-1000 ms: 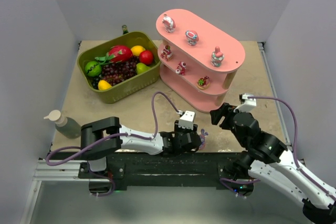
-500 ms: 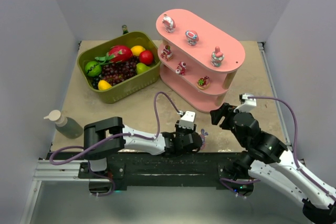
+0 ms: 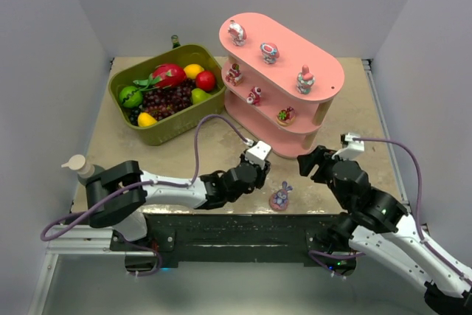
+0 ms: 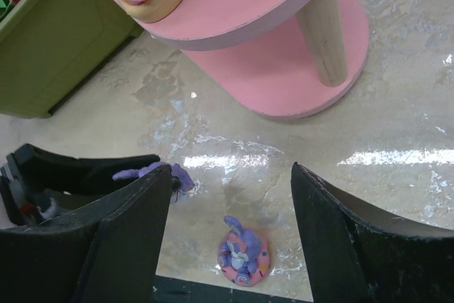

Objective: Place and organize the plastic toys onto the shelf

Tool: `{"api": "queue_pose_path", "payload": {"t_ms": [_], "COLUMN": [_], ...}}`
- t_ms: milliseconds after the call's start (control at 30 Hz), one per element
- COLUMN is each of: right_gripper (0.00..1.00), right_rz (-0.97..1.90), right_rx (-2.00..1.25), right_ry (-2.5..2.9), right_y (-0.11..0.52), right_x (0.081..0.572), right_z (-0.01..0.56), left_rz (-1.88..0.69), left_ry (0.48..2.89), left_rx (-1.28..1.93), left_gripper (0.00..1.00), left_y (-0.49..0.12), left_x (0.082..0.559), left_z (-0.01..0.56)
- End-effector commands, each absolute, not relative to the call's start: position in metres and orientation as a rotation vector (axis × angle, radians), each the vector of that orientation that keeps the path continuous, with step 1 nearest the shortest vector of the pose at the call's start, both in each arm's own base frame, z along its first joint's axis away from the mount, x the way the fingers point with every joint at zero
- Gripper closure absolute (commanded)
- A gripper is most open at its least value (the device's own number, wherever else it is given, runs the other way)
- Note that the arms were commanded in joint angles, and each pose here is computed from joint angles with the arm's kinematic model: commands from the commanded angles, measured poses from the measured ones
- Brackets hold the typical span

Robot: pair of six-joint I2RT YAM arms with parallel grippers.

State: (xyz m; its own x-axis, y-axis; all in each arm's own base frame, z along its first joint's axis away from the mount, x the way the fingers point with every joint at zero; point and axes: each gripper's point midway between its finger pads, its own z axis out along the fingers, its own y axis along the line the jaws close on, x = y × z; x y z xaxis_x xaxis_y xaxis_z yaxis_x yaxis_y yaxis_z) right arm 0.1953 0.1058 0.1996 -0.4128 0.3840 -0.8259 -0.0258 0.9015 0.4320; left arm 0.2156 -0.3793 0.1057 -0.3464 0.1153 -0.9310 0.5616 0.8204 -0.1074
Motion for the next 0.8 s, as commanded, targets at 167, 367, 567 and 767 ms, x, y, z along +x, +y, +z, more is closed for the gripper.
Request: {"api": "queue_pose_path", "payload": {"t_ms": [167,367,567,767], "right_gripper": [0.28,0.28,0.28,0.28], "right_rz": [0.515,0.512,0.488,0.473], "right_rx": [0.335,0.327,0.321,0.324], "right_ry": [1.844,1.844,1.849,1.846], "right_y": [0.095,0.094,0.093,0.091], "right_x": [0.194,0.194,0.195,0.196], "right_z": [0.234,0.239,0.237,0.238], "left_rz": [-0.779,-0.908,-0.923,-0.924], "left_ry": [1.473,1.387,1.340,1.339], "left_rx": [0.813,0.887,0.949,0.967], "left_gripper": [1.00,1.00,1.00,1.00], "left_y": [-0.417,-0.428,-0.439,-0.443], "left_x": [0.230,0.248,0.265,0.280], "left_z": [0.187,0.192,0.176,0.159]}}
